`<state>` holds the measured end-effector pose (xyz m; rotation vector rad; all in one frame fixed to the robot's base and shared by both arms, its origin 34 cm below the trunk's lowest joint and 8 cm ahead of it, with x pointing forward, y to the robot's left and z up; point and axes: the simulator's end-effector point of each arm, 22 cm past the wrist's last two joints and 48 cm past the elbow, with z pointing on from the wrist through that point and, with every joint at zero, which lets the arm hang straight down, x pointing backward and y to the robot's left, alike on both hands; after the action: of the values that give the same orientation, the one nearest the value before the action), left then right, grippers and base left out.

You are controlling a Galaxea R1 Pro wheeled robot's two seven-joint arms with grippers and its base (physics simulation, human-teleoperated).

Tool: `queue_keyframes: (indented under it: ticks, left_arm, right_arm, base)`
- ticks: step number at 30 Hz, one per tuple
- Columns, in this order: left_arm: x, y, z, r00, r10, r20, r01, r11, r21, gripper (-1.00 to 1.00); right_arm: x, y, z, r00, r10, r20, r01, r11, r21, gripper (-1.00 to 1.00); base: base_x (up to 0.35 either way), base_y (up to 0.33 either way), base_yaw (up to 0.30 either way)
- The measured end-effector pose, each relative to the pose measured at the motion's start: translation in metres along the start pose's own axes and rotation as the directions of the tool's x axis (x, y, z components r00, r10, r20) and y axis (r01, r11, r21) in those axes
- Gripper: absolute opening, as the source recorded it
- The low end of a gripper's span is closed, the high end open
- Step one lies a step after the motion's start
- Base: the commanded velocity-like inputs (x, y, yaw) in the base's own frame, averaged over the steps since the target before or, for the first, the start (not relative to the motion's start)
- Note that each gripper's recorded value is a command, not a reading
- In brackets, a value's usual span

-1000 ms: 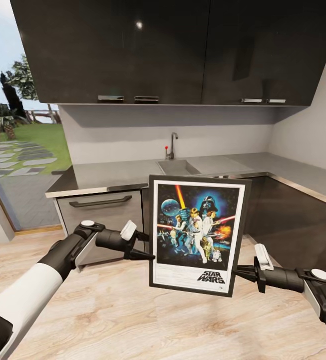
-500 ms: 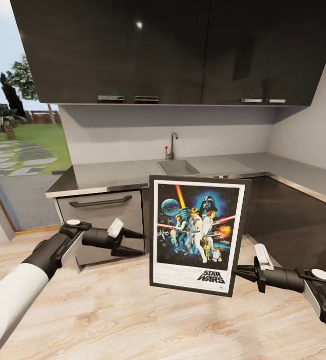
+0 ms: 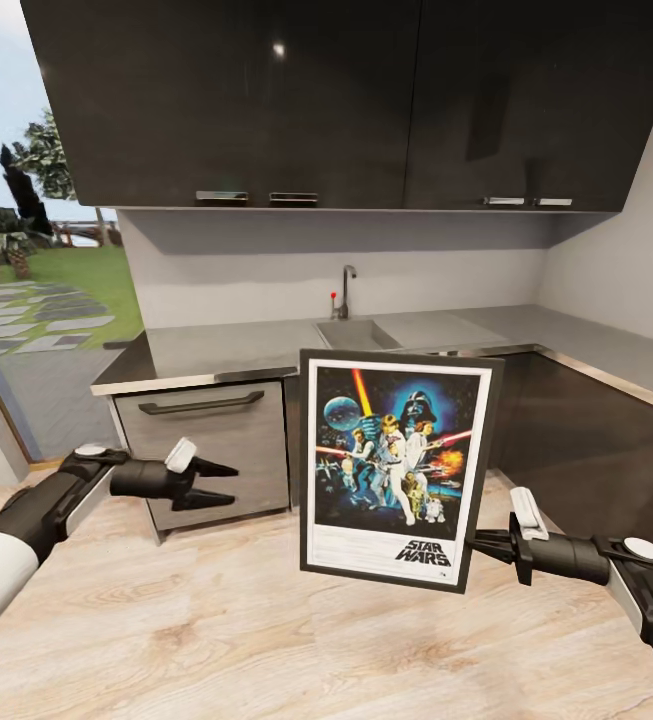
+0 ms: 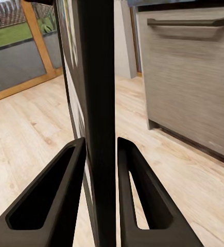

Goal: Pick up the poster from the kitchen countertop and hang it on one of the wall nails in the kitchen.

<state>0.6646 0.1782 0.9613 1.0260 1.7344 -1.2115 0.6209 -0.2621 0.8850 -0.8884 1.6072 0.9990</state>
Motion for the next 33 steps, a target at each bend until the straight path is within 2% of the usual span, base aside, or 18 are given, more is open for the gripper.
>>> queue_keyframes:
  ticks: [4, 7, 9, 11, 13, 14, 15, 18, 20, 24, 25, 26, 27, 28, 29, 30, 31, 33]
  left_arm:
    - [0.003, 0.013, -0.016, 0.997, 0.014, 0.072, -0.012, 0.999, -0.032, 1.0]
    - [0.017, 0.03, -0.032, 0.989, -0.029, 0.145, 0.041, 0.996, -0.079, 1.0]
    - [0.026, 0.038, -0.035, 0.983, -0.039, 0.182, 0.058, 0.993, -0.101, 1.0]
    - [0.046, 0.046, -0.029, 0.975, -0.063, 0.215, 0.092, 0.988, -0.123, 1.0]
    - [0.08, 0.051, -0.014, 0.963, -0.131, 0.236, 0.167, 0.976, -0.14, 1.0]
    - [0.088, 0.052, -0.01, 0.959, -0.15, 0.242, 0.188, 0.972, -0.144, 1.0]
    - [0.113, 0.052, 0.004, 0.95, -0.19, 0.246, 0.233, 0.959, -0.161, 1.0]
    - [0.132, 0.055, 0.014, 0.936, -0.224, 0.27, 0.281, 0.939, -0.196, 1.0]
    - [0.164, 0.057, 0.032, 0.908, -0.282, 0.309, 0.363, 0.899, -0.245, 1.0]
    - [0.197, 0.055, 0.041, 0.871, -0.341, 0.353, 0.448, 0.847, -0.287, 1.0]
    - [0.216, 0.05, 0.044, 0.856, -0.369, 0.363, 0.482, 0.823, -0.3, 1.0]
    - [0.236, 0.043, 0.044, 0.836, -0.397, 0.378, 0.518, 0.797, -0.31, 1.0]
    - [0.264, 0.035, 0.039, 0.793, -0.427, 0.433, 0.58, 0.747, -0.325, 1.0]
    - [0.287, 0.023, 0.036, 0.774, -0.449, 0.445, 0.61, 0.718, -0.336, 1.0]
    - [0.295, 0.022, 0.033, 0.764, -0.446, 0.467, 0.622, 0.701, -0.349, 1.0]
    - [0.329, 0.015, 0.02, 0.75, -0.442, 0.492, 0.648, 0.641, -0.412, 1.0]
    - [0.374, -0.016, 0.019, 0.735, -0.498, 0.461, 0.676, 0.597, -0.432, 1.0]
    - [0.382, -0.014, 0.005, 0.737, -0.49, 0.465, 0.674, 0.576, -0.462, 1.0]
  right_arm:
    - [-0.001, 0.0, 0.0, 1.0, -0.001, 0.002, 0.001, 1.0, 0.001, -1.0]
    - [-0.001, -0.001, 0.0, 1.0, -0.001, 0.003, 0.001, 1.0, 0.003, -1.0]
    - [-0.001, -0.001, -0.001, 1.0, 0.0, 0.004, 0.0, 1.0, 0.005, -1.0]
    - [-0.002, -0.002, -0.001, 1.0, 0.001, 0.004, -0.001, 1.0, 0.008, -1.0]
    - [-0.002, -0.002, -0.001, 1.0, 0.004, 0.005, -0.004, 1.0, 0.009, -1.0]
    - [-0.002, -0.002, -0.001, 1.0, 0.005, 0.006, -0.005, 1.0, 0.01, -1.0]
    - [-0.002, -0.003, -0.002, 1.0, 0.007, 0.006, -0.007, 1.0, 0.011, -1.0]
    - [-0.002, -0.003, -0.001, 1.0, 0.007, 0.006, -0.007, 1.0, 0.01, -1.0]
    - [-0.002, -0.002, -0.001, 1.0, 0.008, 0.006, -0.008, 1.0, 0.009, -1.0]
    - [-0.002, -0.003, -0.001, 1.0, 0.009, 0.007, -0.01, 1.0, 0.011, -1.0]
    - [-0.001, -0.003, -0.001, 1.0, 0.011, 0.007, -0.012, 1.0, 0.012, -1.0]
    - [-0.001, -0.003, -0.001, 1.0, 0.013, 0.007, -0.013, 1.0, 0.013, -1.0]
    - [0.0, -0.003, -0.001, 1.0, 0.015, 0.006, -0.015, 1.0, 0.013, -1.0]
    - [0.001, -0.003, -0.002, 1.0, 0.017, 0.005, -0.017, 1.0, 0.013, -1.0]
    - [0.003, -0.003, -0.002, 1.0, 0.023, 0.004, -0.023, 1.0, 0.014, -1.0]
    - [0.009, -0.002, -0.004, 0.999, 0.045, 0.004, -0.045, 0.999, 0.017, -1.0]
    - [0.011, -0.002, -0.003, 0.999, 0.049, 0.004, -0.05, 0.999, 0.017, -1.0]
    - [0.012, -0.002, -0.003, 0.999, 0.053, 0.005, -0.053, 0.998, 0.017, -1.0]
  base:
    - [0.0, 0.0, 0.0]
    - [0.0, 0.0, 0.0]
    - [0.0, 0.0, 0.0]
    - [0.0, 0.0, 0.0]
    - [0.0, 0.0, 0.0]
    - [0.0, 0.0, 0.0]
    - [0.0, 0.0, 0.0]
    - [0.0, 0.0, 0.0]
    - [0.0, 0.0, 0.0]
    - [0.0, 0.0, 0.0]
    - [0.0, 0.0, 0.0]
    - [0.0, 0.0, 0.0]
    - [0.0, 0.0, 0.0]
    - [0.0, 0.0, 0.0]
    - [0.0, 0.0, 0.0]
    - [0.0, 0.0, 0.0]
    - [0.0, 0.0, 0.0]
    - [0.0, 0.0, 0.0]
